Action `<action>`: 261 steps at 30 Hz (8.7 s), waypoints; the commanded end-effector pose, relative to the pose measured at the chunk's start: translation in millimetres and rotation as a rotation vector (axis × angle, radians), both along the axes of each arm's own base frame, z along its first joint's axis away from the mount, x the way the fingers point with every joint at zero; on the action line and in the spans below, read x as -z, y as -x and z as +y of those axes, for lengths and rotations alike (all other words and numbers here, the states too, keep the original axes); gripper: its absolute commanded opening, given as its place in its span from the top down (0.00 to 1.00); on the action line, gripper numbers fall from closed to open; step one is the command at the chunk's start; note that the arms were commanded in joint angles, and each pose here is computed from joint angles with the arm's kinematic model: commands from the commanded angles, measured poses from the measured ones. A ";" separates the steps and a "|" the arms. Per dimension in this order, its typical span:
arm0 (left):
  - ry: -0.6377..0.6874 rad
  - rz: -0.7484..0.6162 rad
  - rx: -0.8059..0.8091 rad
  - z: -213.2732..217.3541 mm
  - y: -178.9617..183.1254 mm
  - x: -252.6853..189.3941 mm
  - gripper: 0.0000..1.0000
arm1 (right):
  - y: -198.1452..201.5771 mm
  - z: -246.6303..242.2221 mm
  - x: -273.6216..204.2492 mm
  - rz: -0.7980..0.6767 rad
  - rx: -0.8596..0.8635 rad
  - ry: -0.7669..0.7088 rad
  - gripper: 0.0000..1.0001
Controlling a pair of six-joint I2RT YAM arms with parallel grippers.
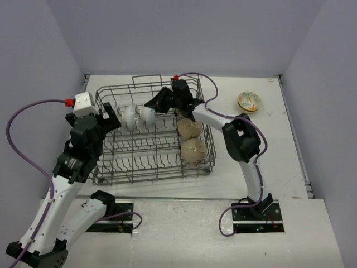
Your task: Unload the bowls from the dish rack
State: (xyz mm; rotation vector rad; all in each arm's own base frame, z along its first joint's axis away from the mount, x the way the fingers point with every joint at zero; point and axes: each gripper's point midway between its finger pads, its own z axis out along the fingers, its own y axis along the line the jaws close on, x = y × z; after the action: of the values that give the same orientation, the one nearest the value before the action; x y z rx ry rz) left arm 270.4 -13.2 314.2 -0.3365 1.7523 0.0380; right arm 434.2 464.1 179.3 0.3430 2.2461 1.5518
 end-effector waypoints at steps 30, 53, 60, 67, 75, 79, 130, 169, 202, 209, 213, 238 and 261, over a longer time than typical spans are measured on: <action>-0.014 -0.037 -0.003 0.5 -4.1 -8.4 0.00 | 69.8 -52.4 -341.0 -0.609 -0.066 -0.603 1.00; -0.016 -0.031 -0.004 0.5 -4.8 -6.3 0.00 | 103.2 -72.2 -399.6 -0.717 -0.096 -0.618 1.00; -0.017 -0.030 -0.004 0.2 -5.5 -5.9 0.00 | 113.5 -80.2 -420.1 -0.761 -0.096 -0.611 1.00; -0.017 -0.030 -0.007 1.1 -4.8 -5.7 0.00 | 108.0 -92.8 -413.8 -0.769 -0.054 -0.571 1.00; -0.016 -0.028 0.002 -0.7 -5.2 -4.5 0.00 | 70.0 -168.2 -415.9 -0.868 0.166 -0.326 1.00; -0.016 -0.026 0.000 -0.5 -5.9 -4.1 0.00 | 32.3 -224.8 -385.4 -0.861 0.382 0.001 1.00; -0.017 -0.006 0.040 -9.4 -10.4 1.1 0.00 | 29.3 -558.1 103.4 0.370 0.538 1.259 0.97; 0.009 -0.056 -0.287 48.0 13.3 -11.9 0.00 | 60.0 -27.3 -194.8 -0.501 -0.146 0.179 0.11; -0.006 -0.038 -0.233 40.9 7.3 -4.9 0.00 | 49.2 75.5 -2.9 -0.162 -0.317 0.192 0.32; -0.002 -0.044 -0.230 41.0 8.9 -6.2 0.00 | 47.8 77.4 5.7 -0.123 -0.340 0.131 0.39; -0.001 -0.048 -0.230 41.2 9.4 -7.2 0.00 | 48.1 81.0 5.7 -0.112 -0.363 0.095 0.42; 0.004 -0.063 -0.217 40.1 10.9 -10.7 0.00 | 46.3 82.2 -29.6 -0.119 -0.415 -0.135 1.00; 0.000 -0.060 -0.221 40.4 9.8 -9.4 0.00 | 64.4 43.2 -186.0 -0.351 -0.445 -0.480 1.00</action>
State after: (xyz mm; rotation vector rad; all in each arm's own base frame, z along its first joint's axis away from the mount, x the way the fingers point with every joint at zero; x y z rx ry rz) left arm 257.2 25.6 318.3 -0.5112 1.6835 0.1897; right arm 391.3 536.7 183.1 0.0052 2.2900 1.9167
